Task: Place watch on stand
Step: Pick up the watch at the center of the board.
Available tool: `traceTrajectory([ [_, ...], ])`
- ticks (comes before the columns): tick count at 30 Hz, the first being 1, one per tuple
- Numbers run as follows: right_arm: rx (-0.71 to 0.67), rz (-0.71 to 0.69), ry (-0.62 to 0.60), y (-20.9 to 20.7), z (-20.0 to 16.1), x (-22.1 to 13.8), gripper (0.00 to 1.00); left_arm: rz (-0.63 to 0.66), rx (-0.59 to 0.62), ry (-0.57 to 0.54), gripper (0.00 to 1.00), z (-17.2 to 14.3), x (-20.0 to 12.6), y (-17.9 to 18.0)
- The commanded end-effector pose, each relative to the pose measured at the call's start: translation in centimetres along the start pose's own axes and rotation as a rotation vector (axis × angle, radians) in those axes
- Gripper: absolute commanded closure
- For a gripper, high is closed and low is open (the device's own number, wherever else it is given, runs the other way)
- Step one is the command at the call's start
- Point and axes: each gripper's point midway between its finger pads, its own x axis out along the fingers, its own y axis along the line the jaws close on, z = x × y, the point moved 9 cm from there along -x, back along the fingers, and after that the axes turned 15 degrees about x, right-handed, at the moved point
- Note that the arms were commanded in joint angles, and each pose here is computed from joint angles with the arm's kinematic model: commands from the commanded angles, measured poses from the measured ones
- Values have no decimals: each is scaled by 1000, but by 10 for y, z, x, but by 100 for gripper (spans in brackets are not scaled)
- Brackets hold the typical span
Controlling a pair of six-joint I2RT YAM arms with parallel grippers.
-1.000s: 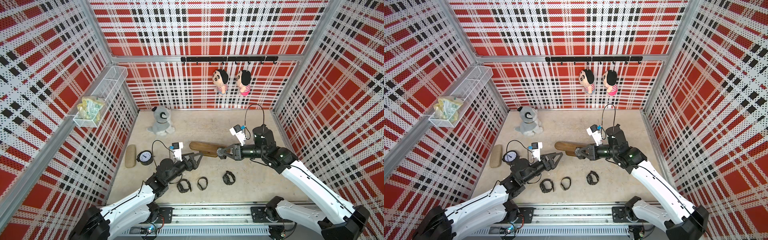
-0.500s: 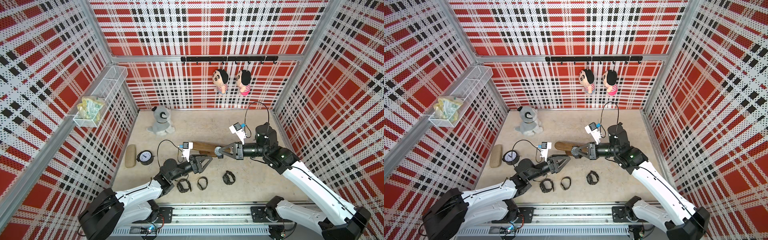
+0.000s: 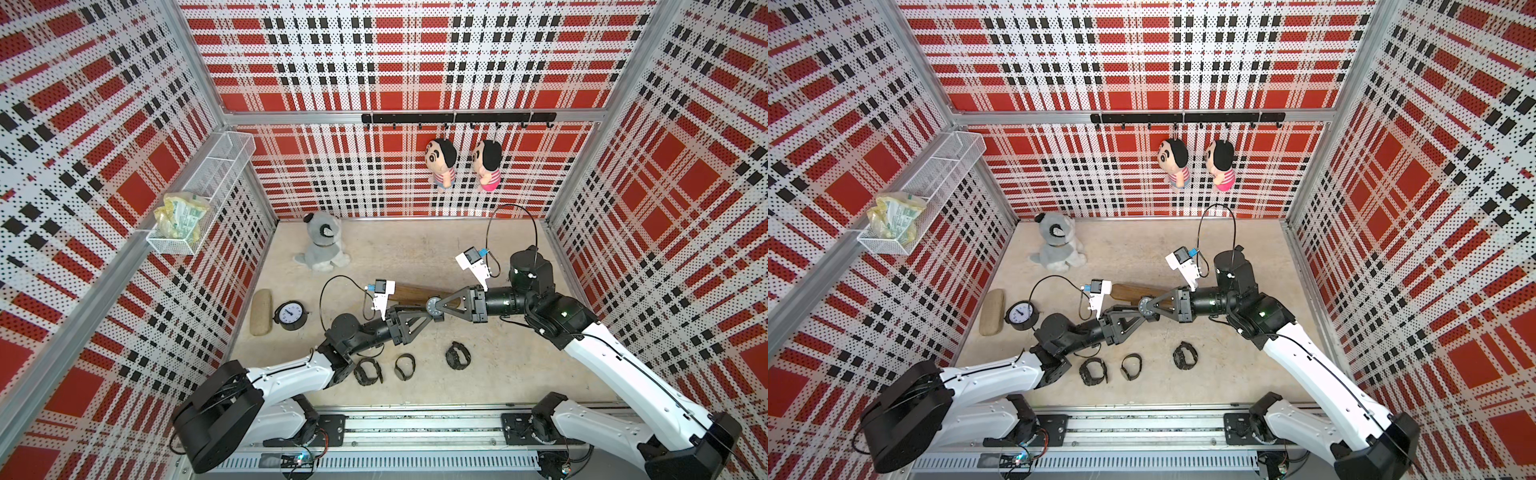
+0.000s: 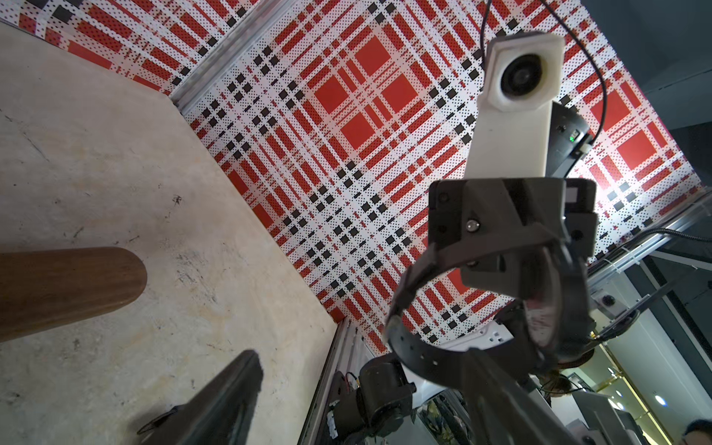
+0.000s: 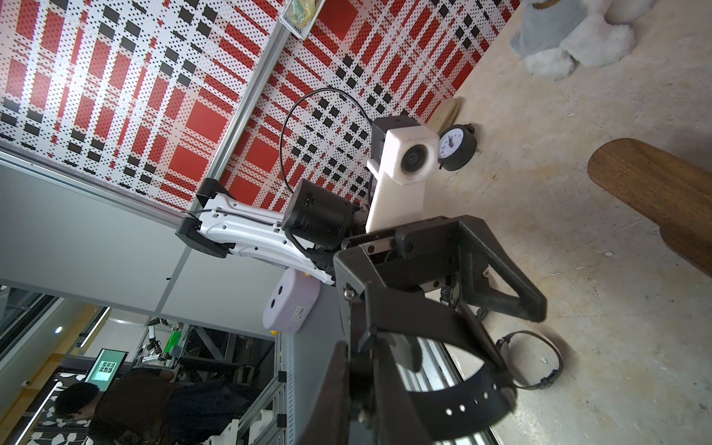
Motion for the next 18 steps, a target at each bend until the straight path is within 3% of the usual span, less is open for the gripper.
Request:
traceTrajectory([
  [1, -29, 24, 22, 3, -3, 2, 100, -50, 27, -26, 20, 8, 7, -7],
  [10, -25, 9, 50, -1, -8, 7, 100, -92, 38, -41, 25, 14, 13, -10],
  [18, -39, 0, 45, 1, -8, 7, 100, -117, 28, -26, 40, 11, 17, -11],
])
